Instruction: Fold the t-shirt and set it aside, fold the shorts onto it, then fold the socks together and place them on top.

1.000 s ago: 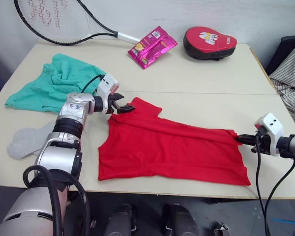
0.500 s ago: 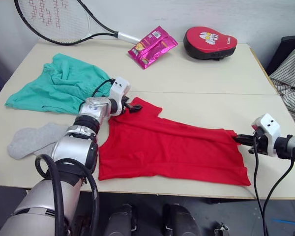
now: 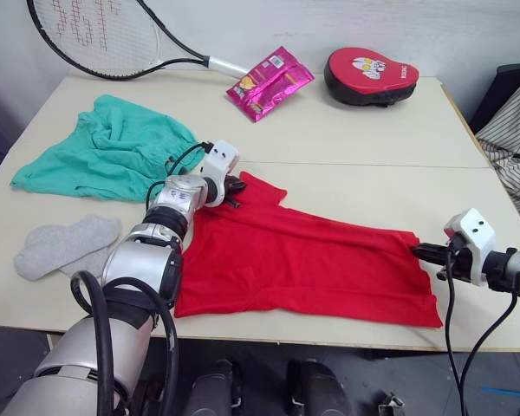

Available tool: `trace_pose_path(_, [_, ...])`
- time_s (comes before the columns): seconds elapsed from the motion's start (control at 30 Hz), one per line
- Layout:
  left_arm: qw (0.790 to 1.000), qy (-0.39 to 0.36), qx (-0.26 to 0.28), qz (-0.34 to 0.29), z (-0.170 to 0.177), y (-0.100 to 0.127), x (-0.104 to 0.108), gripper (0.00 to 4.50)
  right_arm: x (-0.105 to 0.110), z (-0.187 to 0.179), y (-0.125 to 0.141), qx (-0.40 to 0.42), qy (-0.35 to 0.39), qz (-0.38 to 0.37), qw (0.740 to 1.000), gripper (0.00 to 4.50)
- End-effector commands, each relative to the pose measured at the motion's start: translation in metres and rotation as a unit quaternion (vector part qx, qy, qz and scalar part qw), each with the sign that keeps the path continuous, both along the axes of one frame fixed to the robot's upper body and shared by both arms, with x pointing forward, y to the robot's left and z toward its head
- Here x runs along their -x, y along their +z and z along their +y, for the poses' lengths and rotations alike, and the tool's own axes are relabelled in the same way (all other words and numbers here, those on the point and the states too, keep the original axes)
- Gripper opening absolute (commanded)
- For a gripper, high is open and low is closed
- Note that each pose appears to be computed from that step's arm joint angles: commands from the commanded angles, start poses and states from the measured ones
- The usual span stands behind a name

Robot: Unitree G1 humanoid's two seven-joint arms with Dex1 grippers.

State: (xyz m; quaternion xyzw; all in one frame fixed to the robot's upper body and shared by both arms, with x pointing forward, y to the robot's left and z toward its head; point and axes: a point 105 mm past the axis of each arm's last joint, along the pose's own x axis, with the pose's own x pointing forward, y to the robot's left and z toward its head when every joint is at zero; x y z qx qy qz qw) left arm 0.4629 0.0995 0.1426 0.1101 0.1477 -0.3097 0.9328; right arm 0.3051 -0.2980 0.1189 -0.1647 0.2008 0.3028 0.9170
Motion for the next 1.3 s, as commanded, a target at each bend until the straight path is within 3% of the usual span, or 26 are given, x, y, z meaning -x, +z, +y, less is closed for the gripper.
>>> trace_pose_path(0.03, [0.999,-0.006,0.011,-0.051,0.003,0.02,-0.004,0.04,0.001,-0.002,0.011,-0.007,-0.006,-0.025,1.0,0.0])
trace_pose_path(0.3, [0.976,-0.091,-0.028,-0.193,0.005,0.055,0.004,0.04,-0.002,-0.002,0.026,0.014,-0.004,-0.107,0.994,0.0])
trace_pose_path(0.5, [0.949,-0.16,-0.048,-0.268,0.01,0.061,0.022,0.04,0.006,-0.001,0.026,0.048,0.0,-0.16,0.986,0.0])
trace_pose_path(0.67, [0.919,-0.214,-0.079,-0.321,0.016,0.059,0.042,0.04,0.015,-0.004,0.023,0.072,-0.015,-0.201,0.977,0.0])
trace_pose_path(0.8, [0.869,-0.28,-0.16,-0.376,0.019,0.048,0.065,0.04,0.025,-0.002,0.013,0.117,-0.001,-0.221,0.968,0.0])
trace_pose_path(1.0, [0.81,-0.341,-0.232,-0.417,0.026,0.028,0.093,0.04,0.033,-0.001,0.002,0.151,0.008,-0.246,0.957,0.0])
trace_pose_path(1.17, [0.783,-0.367,-0.26,-0.43,0.035,0.014,0.111,0.04,0.04,-0.003,-0.006,0.175,0.005,-0.256,0.951,0.0])
trace_pose_path(1.3, [0.779,-0.376,-0.269,-0.424,0.043,0.004,0.12,0.04,0.046,-0.005,-0.014,0.187,0.004,-0.252,0.95,0.0])
